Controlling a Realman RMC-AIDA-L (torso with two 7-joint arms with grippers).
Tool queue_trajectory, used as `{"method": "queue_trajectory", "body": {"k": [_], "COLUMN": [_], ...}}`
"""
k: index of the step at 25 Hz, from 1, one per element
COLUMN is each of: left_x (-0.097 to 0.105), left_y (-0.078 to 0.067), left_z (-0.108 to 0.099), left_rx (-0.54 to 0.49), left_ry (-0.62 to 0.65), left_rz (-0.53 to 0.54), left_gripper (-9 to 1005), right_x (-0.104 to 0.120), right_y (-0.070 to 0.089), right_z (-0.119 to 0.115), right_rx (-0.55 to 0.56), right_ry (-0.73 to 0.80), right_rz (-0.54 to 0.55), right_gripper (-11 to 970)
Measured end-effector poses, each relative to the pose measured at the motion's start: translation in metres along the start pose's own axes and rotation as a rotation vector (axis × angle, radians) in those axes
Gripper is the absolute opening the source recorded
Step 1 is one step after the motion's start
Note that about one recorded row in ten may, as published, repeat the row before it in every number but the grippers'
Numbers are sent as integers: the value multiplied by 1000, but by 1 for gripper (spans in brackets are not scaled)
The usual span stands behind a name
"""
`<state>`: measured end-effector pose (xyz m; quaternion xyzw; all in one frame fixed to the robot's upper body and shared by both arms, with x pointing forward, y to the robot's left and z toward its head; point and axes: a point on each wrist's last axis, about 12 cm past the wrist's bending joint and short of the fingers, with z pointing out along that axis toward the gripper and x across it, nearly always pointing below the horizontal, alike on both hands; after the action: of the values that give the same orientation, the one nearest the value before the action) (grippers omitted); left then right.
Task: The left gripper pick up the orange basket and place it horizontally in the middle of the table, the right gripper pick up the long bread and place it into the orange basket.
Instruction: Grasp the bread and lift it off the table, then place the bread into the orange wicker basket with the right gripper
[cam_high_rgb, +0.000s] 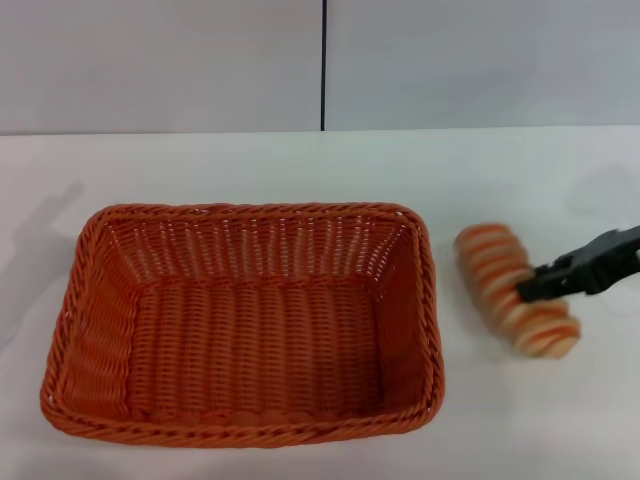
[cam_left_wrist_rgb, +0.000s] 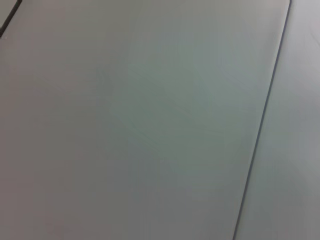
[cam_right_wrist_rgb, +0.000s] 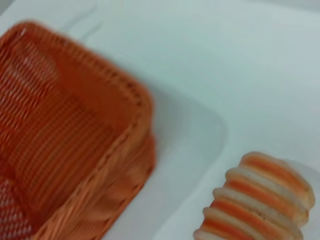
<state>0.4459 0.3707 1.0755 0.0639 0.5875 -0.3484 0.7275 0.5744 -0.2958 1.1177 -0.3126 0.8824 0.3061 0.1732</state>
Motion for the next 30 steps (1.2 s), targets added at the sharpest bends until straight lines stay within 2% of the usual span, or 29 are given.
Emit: {"method": "queue_trajectory", "body": {"k": [2, 8, 12, 16, 17, 18, 19, 21, 22, 23, 24, 25, 28, 29, 30], "left_x": [-2, -2, -3, -3, -3, -3, -3, -2, -1, -1, -1, 0, 0, 0, 0], "left_y": [1, 2, 2, 2, 2, 2, 2, 2, 1, 1, 1, 1, 1, 0, 0], "left_z": [1, 5, 8, 10, 10, 10, 11, 12, 13, 14, 15, 16, 17, 18, 18], "left_rx": [1, 9, 17, 22, 23, 23, 22, 24, 25, 27, 29, 30, 34, 36, 36], "left_ry": [-2, -8, -11, -11, -11, -11, -11, -8, -8, -8, -8, -8, -7, -6, -6], "left_rz": [-3, -5, -9, -13, -13, -13, -14, -18, -19, -21, -22, -23, -25, -25, -25], "left_gripper": [695, 695, 695, 695, 695, 695, 695, 695, 695, 695, 695, 695, 695, 695, 695], "right_x": [7, 13, 11, 6, 2, 2, 0, -6, -15, -22, -36, -36, -54, -63, -63], "right_y": [-7, -9, 0, 14, 22, 22, 28, 38, 48, 53, 62, 62, 76, 82, 82], "right_z": [-15, -40, -58, -71, -74, -74, -75, -74, -69, -65, -51, -51, -23, -5, -5], "right_rx": [29, 70, 34, -60, -120, -120, -158, -238, -318, -363, -446, -446, -542, -560, -560], "right_ry": [-70, -228, -426, -625, -727, -727, -779, -850, -873, -874, -836, -836, -726, -657, -657], "right_rz": [40, 53, -8, -85, -146, -146, -190, -274, -333, -360, -393, -393, -432, -440, -440], "right_gripper": [305, 270, 235, 206, 201, 196, 191, 181, 176, 170, 164, 157, 144, 142, 141]}}
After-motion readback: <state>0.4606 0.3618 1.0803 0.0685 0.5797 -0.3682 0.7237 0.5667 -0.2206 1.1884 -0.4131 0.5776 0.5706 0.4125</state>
